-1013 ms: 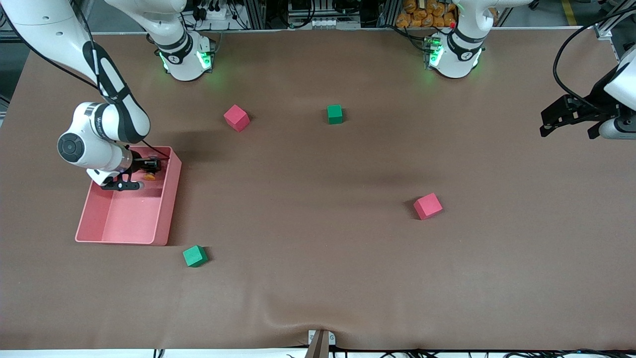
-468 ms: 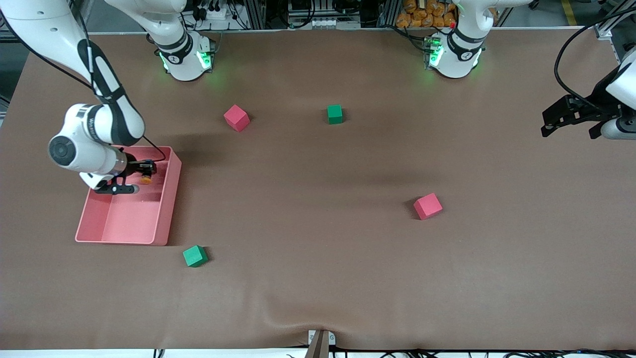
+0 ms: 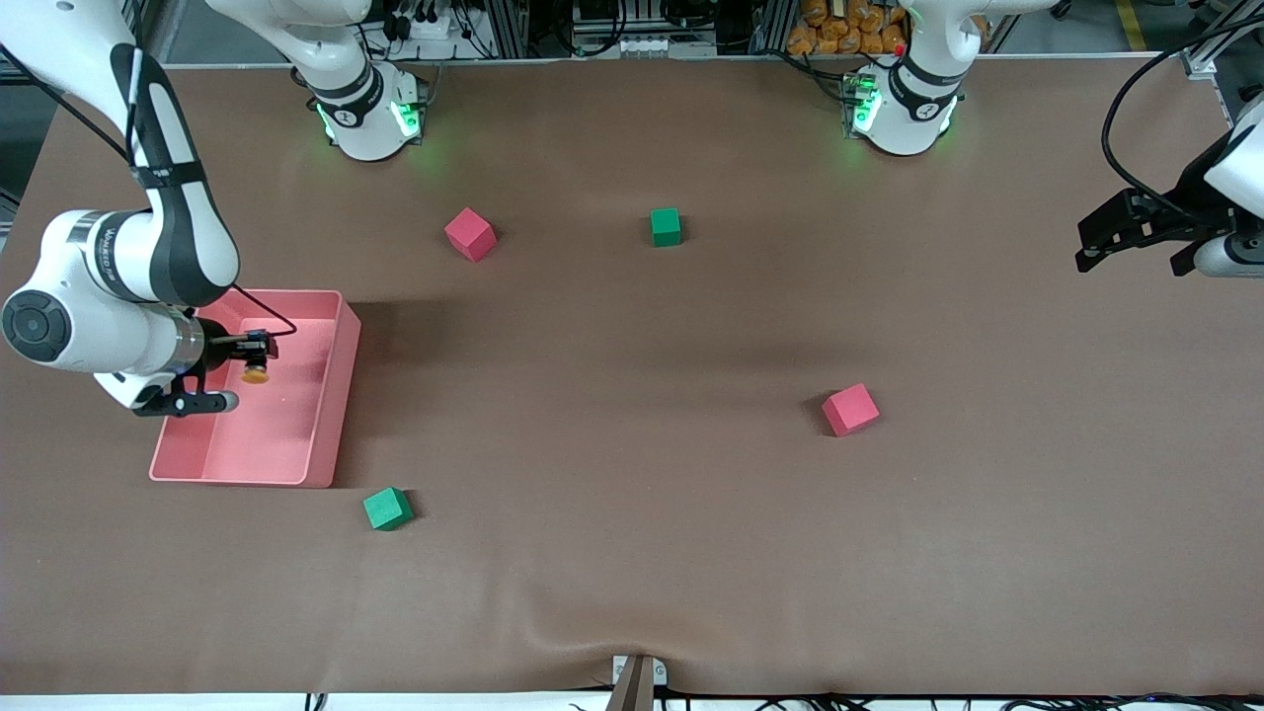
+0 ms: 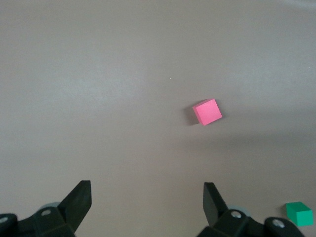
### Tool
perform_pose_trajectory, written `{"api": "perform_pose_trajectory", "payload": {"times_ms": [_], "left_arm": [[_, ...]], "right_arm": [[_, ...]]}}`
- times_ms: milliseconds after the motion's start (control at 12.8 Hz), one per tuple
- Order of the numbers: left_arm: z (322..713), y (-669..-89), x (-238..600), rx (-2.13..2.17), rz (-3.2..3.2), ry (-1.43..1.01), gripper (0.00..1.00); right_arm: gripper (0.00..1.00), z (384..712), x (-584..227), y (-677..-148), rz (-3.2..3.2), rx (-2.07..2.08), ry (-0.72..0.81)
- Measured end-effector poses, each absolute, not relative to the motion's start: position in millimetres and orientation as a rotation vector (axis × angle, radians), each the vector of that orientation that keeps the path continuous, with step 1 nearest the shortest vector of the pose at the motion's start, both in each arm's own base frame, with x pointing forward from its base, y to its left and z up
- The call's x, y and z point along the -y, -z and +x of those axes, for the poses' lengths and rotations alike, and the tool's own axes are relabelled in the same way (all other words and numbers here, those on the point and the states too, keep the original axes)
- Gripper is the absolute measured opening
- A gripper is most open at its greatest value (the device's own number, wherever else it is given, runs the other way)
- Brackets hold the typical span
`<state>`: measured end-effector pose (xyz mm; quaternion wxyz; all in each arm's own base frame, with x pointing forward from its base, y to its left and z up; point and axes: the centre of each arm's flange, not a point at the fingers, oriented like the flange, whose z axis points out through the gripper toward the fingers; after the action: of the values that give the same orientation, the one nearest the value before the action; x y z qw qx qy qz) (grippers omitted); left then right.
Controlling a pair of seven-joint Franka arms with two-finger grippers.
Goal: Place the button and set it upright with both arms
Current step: 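Lift the button out of the bin and carry it to mid-table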
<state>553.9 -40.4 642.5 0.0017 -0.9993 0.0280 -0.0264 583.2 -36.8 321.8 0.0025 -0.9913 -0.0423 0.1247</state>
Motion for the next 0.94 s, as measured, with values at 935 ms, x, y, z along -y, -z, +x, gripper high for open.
{"api": "perform_pose_trajectory", "payload": {"times_ms": [935], "left_arm": [[555, -640, 40, -0.088, -3.136, 0.074, 1.00]], "right_arm": [[0.43, 604, -296, -338, -3.044, 0.792, -0.089]]}}
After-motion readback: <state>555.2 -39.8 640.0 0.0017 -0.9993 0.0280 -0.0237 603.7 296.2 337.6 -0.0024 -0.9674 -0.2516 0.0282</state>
